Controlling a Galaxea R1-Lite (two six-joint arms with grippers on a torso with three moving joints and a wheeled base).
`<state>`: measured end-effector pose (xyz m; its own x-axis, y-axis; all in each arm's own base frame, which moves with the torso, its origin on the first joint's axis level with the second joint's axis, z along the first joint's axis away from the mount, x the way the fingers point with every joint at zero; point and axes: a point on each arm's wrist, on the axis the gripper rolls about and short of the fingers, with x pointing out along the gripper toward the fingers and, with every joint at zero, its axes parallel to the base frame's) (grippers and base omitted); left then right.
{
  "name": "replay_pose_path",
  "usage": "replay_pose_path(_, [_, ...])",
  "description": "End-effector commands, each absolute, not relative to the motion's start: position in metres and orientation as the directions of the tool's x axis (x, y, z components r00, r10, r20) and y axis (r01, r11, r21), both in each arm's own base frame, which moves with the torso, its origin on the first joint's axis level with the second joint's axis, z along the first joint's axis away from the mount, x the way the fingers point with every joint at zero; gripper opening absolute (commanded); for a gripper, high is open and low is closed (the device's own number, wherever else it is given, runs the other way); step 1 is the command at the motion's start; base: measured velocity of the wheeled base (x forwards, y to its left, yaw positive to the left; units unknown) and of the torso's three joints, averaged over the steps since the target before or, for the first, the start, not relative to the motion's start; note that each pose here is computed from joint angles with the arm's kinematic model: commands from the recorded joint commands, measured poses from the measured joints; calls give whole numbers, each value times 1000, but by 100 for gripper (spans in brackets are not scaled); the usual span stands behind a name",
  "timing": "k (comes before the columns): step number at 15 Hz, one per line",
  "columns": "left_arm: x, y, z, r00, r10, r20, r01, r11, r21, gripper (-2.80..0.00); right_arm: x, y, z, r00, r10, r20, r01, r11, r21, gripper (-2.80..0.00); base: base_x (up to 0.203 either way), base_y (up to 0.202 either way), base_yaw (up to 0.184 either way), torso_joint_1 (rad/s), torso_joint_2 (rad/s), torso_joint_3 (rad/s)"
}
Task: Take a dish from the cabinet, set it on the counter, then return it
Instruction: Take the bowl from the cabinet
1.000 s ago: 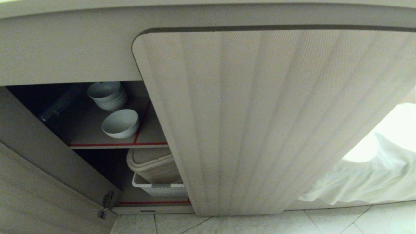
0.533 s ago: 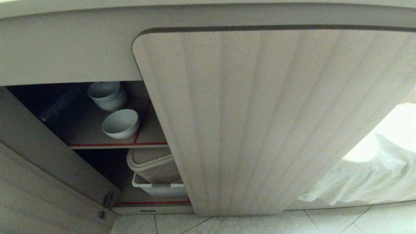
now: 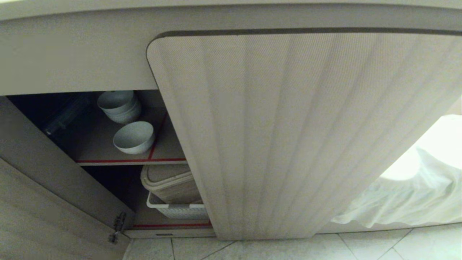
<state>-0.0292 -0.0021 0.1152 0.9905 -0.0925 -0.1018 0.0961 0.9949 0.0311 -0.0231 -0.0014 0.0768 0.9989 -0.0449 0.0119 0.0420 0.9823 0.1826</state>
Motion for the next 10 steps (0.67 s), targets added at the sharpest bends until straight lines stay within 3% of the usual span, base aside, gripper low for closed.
replay_pose_path(1, [-15, -2, 125, 974, -82, -213, 89, 996, 21, -280, -23, -1, 77, 999, -44, 11, 42, 982, 184, -280, 0, 0, 0, 0, 0, 0])
replay_pose_path(10, [20, -2, 139, 899, -103, -425, 92, 995, -46, -280, -23, -1, 77, 999, -44, 11, 42, 982, 184, -280, 0, 0, 0, 0, 0, 0])
